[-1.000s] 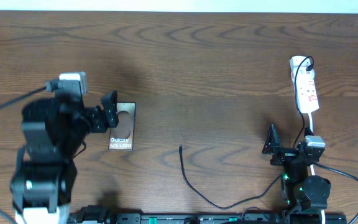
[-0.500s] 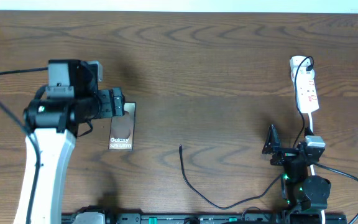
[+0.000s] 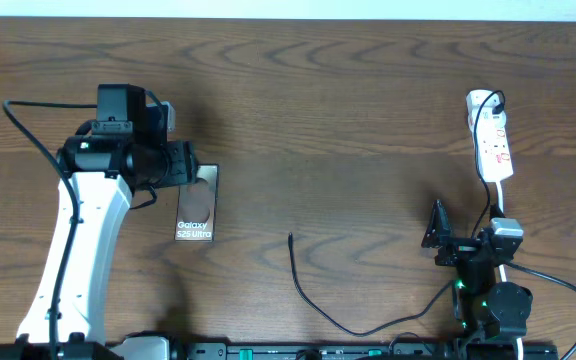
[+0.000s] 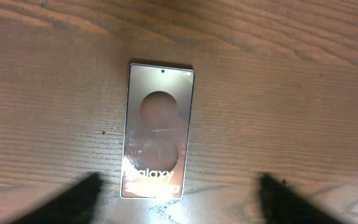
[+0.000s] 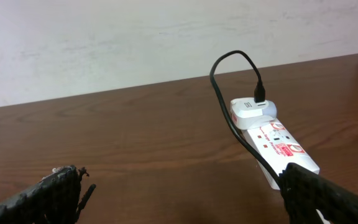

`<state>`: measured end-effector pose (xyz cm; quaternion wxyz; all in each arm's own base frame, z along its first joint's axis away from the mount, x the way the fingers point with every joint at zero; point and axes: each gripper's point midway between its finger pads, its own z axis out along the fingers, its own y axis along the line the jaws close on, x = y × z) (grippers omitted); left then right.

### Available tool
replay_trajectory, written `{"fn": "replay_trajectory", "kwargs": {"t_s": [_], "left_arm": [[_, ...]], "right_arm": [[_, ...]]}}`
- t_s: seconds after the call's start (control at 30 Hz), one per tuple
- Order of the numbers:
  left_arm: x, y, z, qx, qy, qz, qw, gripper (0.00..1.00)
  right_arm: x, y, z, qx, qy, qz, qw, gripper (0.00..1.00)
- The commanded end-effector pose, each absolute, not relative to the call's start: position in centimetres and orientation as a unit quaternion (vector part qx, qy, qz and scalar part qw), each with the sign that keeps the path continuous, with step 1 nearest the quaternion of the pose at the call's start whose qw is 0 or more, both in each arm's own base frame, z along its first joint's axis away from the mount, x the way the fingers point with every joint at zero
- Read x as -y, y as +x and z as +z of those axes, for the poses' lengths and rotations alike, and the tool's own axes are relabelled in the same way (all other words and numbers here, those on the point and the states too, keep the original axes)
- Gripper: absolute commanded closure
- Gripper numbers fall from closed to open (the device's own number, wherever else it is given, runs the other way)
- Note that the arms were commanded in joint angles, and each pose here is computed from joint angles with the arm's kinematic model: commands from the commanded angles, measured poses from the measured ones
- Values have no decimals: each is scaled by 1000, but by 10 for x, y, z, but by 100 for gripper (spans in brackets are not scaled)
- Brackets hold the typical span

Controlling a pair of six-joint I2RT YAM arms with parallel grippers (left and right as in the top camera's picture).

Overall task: Plug charger to phone and switch on socket
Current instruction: 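Move the left gripper forward and down over the silver phone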

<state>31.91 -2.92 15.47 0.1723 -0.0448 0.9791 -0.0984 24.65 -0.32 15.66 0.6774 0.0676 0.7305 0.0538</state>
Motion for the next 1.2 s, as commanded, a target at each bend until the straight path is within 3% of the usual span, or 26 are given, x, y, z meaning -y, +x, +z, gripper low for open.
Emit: {"fn": "replay_trajectory", "kwargs": {"t_s": [0.0,0.5,1.17], "left_arm": [[31,323,151,-980,-45,-102,163,2],[28,326,78,-993,-56,-86,52,2],[30,329,51,-998,-30,-25,41,2]], "right_arm": [[1,246,156,-731,61,52,678,1],[1,246,156,-731,61,52,678,1],[1,246,156,-731,61,52,678,1]]}}
